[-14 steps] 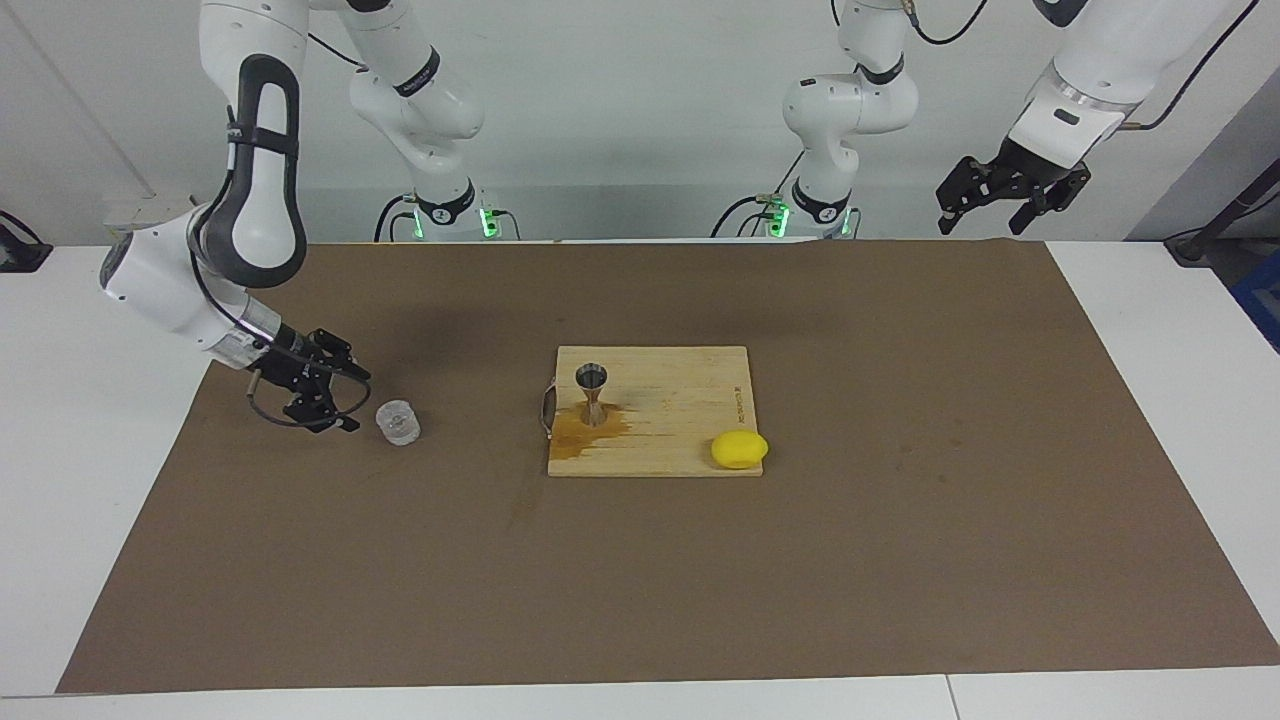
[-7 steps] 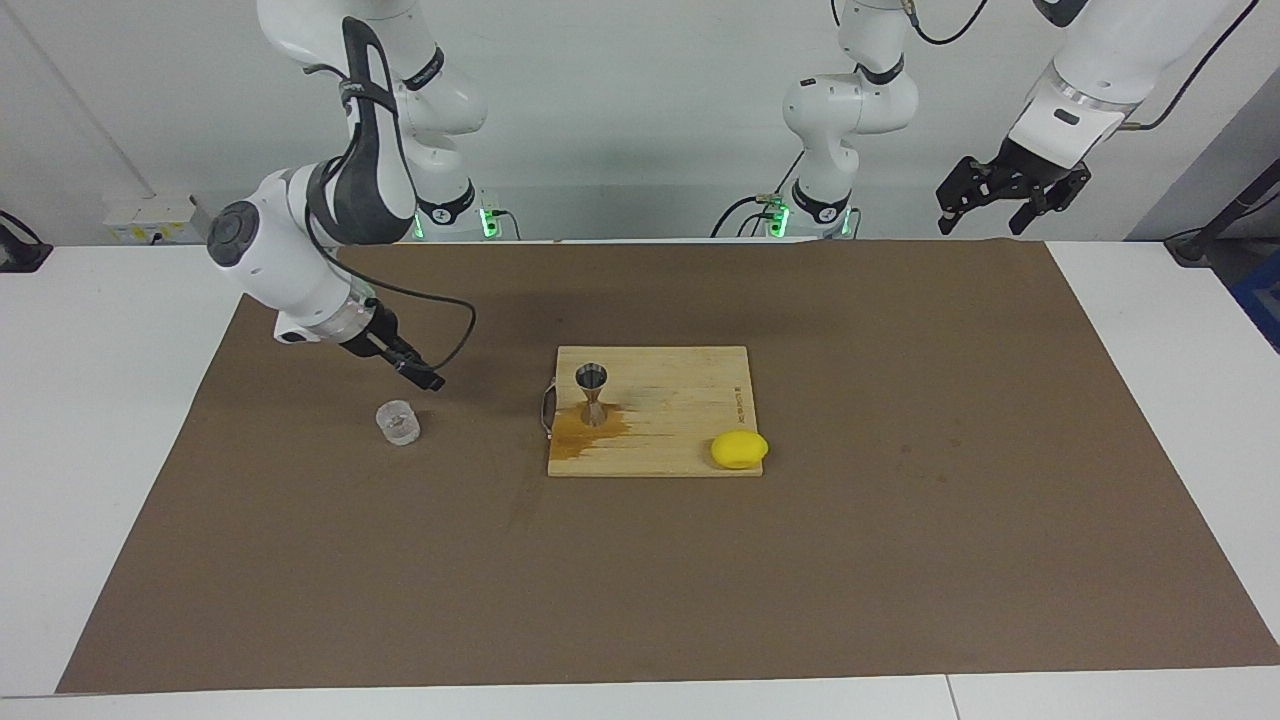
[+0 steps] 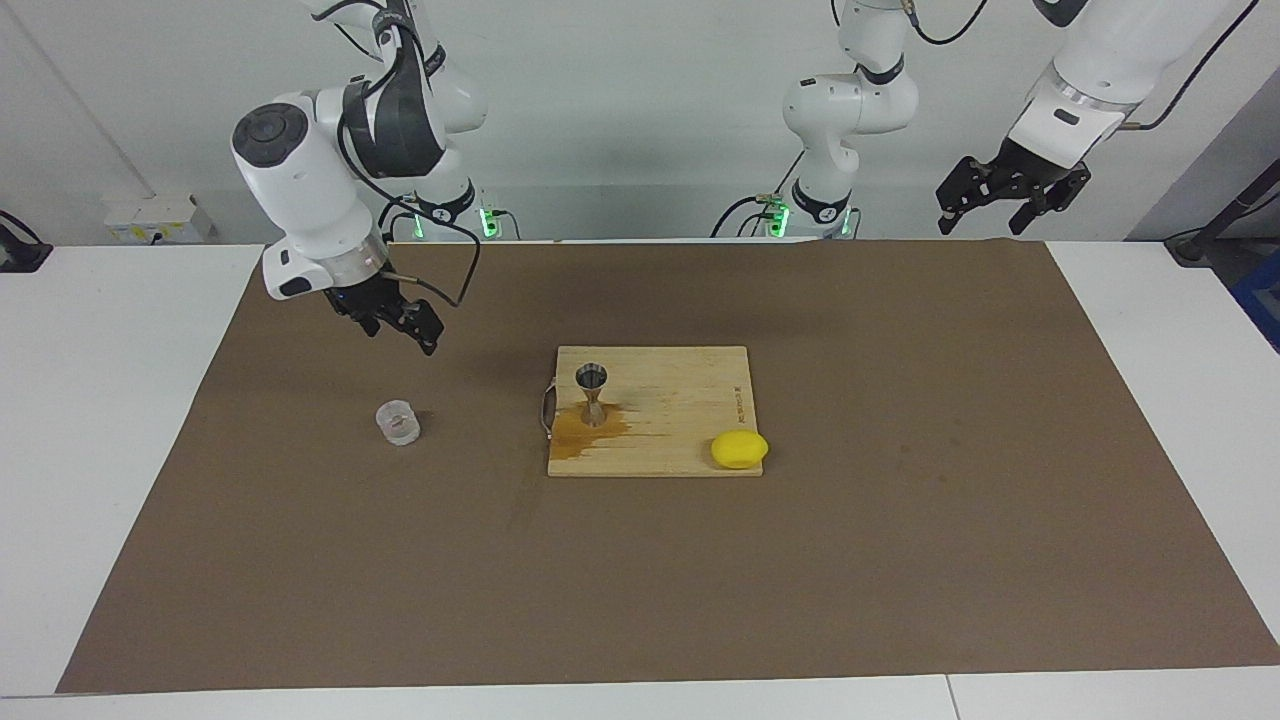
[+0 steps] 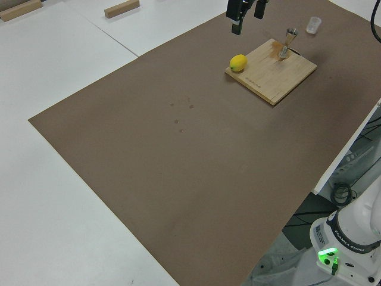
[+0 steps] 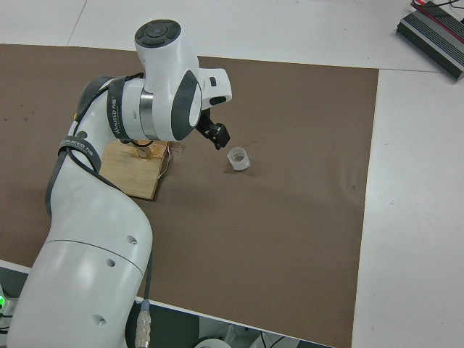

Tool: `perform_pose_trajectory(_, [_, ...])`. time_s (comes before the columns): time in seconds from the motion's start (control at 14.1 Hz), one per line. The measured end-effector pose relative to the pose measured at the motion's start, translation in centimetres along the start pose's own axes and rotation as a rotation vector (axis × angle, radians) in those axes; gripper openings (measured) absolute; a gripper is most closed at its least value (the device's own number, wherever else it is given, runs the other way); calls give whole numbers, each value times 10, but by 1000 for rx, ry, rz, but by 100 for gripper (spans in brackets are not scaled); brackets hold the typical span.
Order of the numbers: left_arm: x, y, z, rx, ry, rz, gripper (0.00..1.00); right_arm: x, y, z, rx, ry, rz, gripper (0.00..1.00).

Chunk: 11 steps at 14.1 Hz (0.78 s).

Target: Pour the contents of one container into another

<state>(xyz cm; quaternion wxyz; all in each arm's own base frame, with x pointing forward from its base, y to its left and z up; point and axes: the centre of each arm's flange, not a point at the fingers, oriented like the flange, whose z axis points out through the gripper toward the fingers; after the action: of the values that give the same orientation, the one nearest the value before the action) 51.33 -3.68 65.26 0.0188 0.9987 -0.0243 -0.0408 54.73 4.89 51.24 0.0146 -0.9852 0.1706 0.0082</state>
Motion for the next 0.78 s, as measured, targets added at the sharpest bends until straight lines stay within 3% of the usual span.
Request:
perform_pose_trajectory(0.42, [0,0,0,0,0,0,100,7,7,-84,-36,70,-137,100])
perform_pose_trajectory(0.78, [0,0,0,0,0,0,100,8,22,-122,-48,42,-173,100])
